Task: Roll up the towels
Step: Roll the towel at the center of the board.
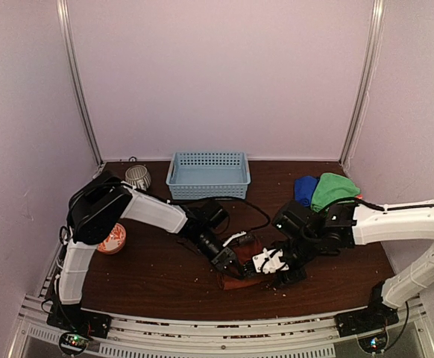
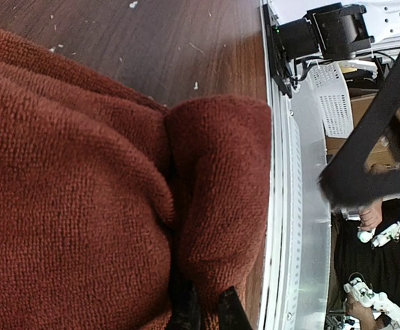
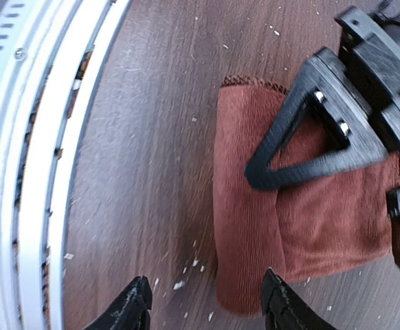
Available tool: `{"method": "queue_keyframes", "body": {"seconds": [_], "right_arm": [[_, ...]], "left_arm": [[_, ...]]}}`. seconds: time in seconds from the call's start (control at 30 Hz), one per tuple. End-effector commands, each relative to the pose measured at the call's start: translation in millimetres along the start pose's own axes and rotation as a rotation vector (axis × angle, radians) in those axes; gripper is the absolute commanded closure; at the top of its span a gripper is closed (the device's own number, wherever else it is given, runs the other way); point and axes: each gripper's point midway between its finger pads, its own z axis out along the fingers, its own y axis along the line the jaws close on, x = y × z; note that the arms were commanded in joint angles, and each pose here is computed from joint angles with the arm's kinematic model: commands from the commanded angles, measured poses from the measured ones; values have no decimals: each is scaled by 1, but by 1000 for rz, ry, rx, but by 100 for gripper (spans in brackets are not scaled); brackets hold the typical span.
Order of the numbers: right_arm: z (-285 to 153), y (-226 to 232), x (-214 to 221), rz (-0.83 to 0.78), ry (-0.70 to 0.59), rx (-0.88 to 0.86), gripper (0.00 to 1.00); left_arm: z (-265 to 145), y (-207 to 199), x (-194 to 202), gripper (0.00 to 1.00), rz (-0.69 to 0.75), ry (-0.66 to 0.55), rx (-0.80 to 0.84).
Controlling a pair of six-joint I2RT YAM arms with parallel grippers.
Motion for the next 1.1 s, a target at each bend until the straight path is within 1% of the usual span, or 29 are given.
{"method": "queue_keyframes", "body": {"seconds": [0.0,0.07,0.2,0.27,0.37,0.43,0.47,0.5,0.53,0.6,0.67,0.7,0.8,0.87,0.9,0.97,1.07], "right_arm": [[21,-29,-11,-55,27,168,44],[32,-30,-7,-70,61,183,45],[49,-25,-6,-87,81,169,49],[59,-22,-1,-88,107,146,55],[68,-16,7,-99,143,107,72],[73,-13,14,-113,166,90,79],[74,-11,15,-109,172,81,83],[75,-9,15,-107,172,69,86],[74,-5,15,-104,174,43,89],[70,3,12,-88,166,-12,92],[64,16,7,-73,161,-98,93],[59,21,1,-64,145,-146,94],[49,42,-9,17,108,-294,95],[46,49,-10,63,102,-374,95],[46,51,-10,88,105,-412,95],[48,52,-7,141,116,-482,96],[56,52,2,210,152,-573,97]], "left_arm": [[10,36,28,97,-112,57,-98],[10,36,28,97,-112,58,-97],[10,35,27,97,-110,60,-100],[9,36,27,96,-111,61,-104],[9,35,27,96,-105,64,-105],[8,38,27,95,-98,70,-132],[7,39,26,93,-88,73,-151],[4,39,23,89,-70,67,-168],[0,38,21,82,-53,55,-194],[-17,17,2,66,32,-11,-225],[-39,2,-16,56,97,-96,-309],[-49,-5,-22,53,128,-137,-348],[-77,-15,-28,48,160,-214,-460],[-92,-23,-26,47,166,-249,-510],[-100,-27,-26,47,165,-270,-540],[-120,-35,-26,51,181,-313,-614],[-156,-65,-33,51,269,-423,-711]]}}
